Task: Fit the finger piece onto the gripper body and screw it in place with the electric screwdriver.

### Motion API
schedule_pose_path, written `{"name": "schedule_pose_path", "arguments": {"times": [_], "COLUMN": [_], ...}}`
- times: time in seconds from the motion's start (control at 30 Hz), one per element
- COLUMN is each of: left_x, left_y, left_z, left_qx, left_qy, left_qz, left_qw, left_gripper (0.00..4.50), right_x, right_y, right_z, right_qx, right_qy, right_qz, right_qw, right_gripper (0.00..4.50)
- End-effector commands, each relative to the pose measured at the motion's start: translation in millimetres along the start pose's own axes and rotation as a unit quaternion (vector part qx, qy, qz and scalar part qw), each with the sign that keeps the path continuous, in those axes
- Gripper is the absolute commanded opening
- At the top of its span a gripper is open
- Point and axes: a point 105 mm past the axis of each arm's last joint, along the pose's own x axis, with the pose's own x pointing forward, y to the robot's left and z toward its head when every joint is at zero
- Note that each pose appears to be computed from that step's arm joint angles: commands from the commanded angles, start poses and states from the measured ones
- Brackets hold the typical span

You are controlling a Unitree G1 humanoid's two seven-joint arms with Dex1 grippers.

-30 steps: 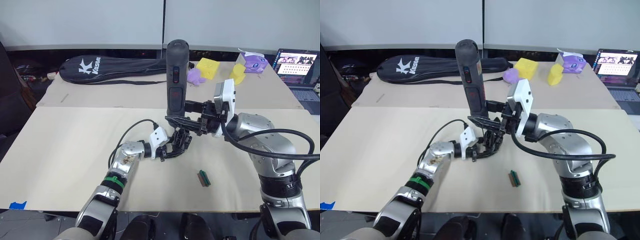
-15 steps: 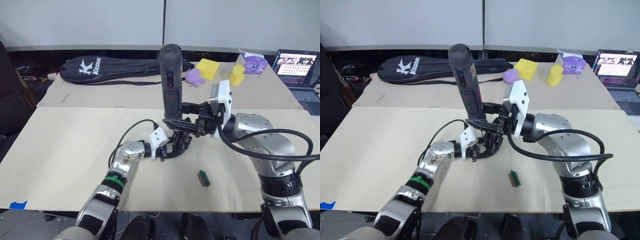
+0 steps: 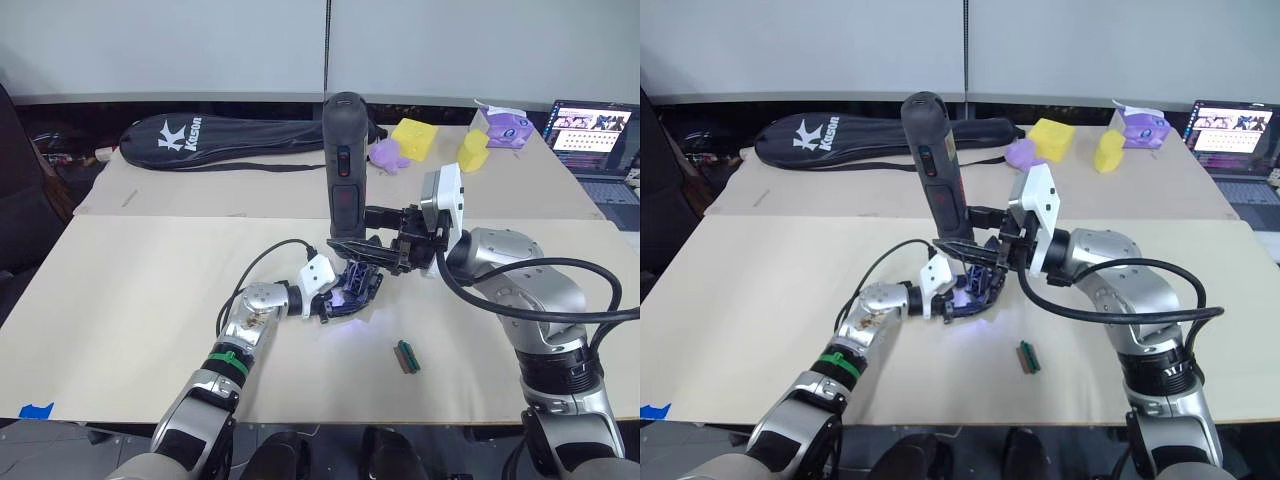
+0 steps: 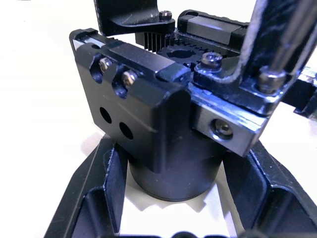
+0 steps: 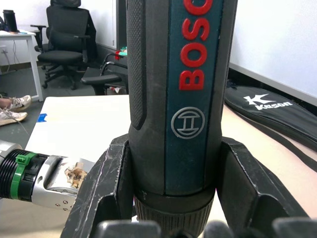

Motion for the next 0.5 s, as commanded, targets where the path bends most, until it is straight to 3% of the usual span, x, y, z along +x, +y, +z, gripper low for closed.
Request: {"name": "schedule_pose_path", "arguments": {"times": [0.03,0.27,0.5], "left_x": [-1.1,-0.2,-0.6], "left_y": [8.3,8.0,4.6], "left_z": [11.3,11.3,4.2], "left_qx": [0.018,0.016,0.010], "left_qy": [-0.011,-0.010,-0.001], "left_qz": [0.010,0.009,0.004], "left_qw": [1.000,1.000,1.000], "left_gripper": [2.29,2.29,2.29], "right_x": [-6.3,-6.3,-7.9], "right_y": [-5.0,-4.9,16.2], "right_z": [-34.0,-3.4,93.4], "right_qx": [0.034,0.003,-0.073], "right_qy": [0.062,0.020,-0.138], "right_qz": [-0.022,-0.018,0.053], "right_qw": [0.997,1.000,0.986], "right_gripper": [1.91,1.91,1.91]}}
